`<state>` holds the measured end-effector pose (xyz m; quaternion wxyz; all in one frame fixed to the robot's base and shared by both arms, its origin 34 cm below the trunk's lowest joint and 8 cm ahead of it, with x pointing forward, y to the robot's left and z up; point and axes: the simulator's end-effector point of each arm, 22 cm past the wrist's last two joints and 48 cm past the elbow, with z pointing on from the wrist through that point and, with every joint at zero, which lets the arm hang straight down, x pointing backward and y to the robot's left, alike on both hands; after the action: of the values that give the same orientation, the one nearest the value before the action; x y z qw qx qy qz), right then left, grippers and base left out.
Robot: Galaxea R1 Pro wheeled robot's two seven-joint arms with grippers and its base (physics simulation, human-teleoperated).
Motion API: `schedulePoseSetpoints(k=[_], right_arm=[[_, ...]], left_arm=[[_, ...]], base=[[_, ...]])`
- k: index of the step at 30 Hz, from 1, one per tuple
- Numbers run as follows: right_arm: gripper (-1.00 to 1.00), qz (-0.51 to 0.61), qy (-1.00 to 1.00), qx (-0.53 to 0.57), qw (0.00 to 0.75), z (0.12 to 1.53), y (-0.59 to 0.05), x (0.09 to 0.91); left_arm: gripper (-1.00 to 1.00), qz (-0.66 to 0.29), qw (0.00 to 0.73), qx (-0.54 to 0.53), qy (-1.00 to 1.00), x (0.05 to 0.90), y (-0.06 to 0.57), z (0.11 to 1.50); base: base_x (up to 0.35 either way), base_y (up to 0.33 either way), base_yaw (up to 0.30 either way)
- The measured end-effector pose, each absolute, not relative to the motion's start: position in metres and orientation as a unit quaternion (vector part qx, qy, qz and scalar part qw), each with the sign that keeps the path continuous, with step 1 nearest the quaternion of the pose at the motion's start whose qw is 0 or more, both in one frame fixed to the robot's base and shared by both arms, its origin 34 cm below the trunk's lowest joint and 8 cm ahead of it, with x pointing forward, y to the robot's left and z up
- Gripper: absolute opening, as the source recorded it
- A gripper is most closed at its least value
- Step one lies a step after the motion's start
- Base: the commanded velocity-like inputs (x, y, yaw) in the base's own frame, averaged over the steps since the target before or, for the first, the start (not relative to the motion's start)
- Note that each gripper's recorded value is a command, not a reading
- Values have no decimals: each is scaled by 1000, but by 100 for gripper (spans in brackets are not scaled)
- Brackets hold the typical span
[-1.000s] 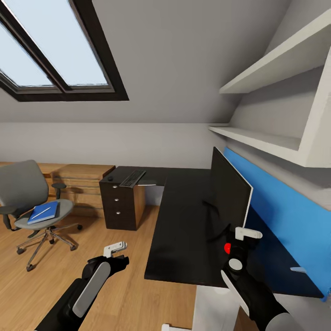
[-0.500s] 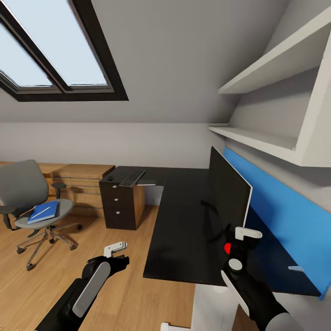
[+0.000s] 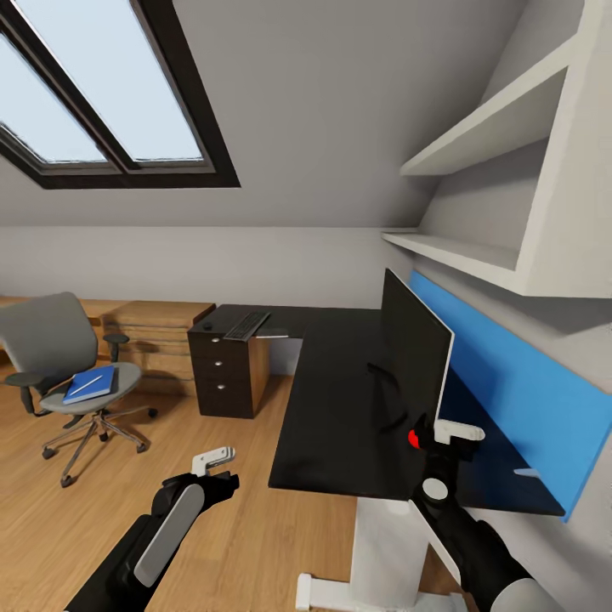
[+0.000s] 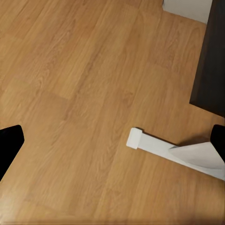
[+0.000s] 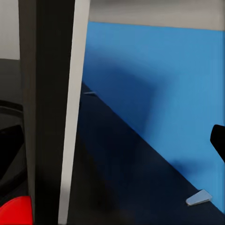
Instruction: In the bedroom, organize the workspace by keeping the computer under the desk, ensuring the monitor is on the desk, placing the keyboard on the desk next to the monitor, placing the mouse on the desk next to the keyboard, moving the folder from the swivel chair onto the desk next to the mouse, stacking the notebook on top of the folder with the pen on top of the notebook, and positioning the swivel chair next to the desk.
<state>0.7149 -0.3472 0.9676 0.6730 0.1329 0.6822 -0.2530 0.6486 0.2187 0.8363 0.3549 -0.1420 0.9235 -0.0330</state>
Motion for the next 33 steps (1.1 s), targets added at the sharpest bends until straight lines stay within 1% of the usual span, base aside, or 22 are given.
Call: schedulePoseSetpoints(k=[9, 16, 28, 33], right_arm=[[100, -253, 683, 131, 673, 967, -346, 715], [100, -253, 683, 130, 673, 967, -345, 715], [100, -253, 683, 130, 673, 967, -345, 715], [100, -254, 680, 112, 678, 969, -335, 717]], left_arm=[[100, -33, 355, -142, 924, 648, 219, 836], [100, -32, 354, -142, 924, 648, 219, 836], [100, -33, 354, -142, 924, 648, 219, 836], [100, -33, 354, -142, 924, 649, 219, 835]], base=[[-8, -1, 0], [0, -119, 0], [-1, -7, 0], [-275, 0, 0]])
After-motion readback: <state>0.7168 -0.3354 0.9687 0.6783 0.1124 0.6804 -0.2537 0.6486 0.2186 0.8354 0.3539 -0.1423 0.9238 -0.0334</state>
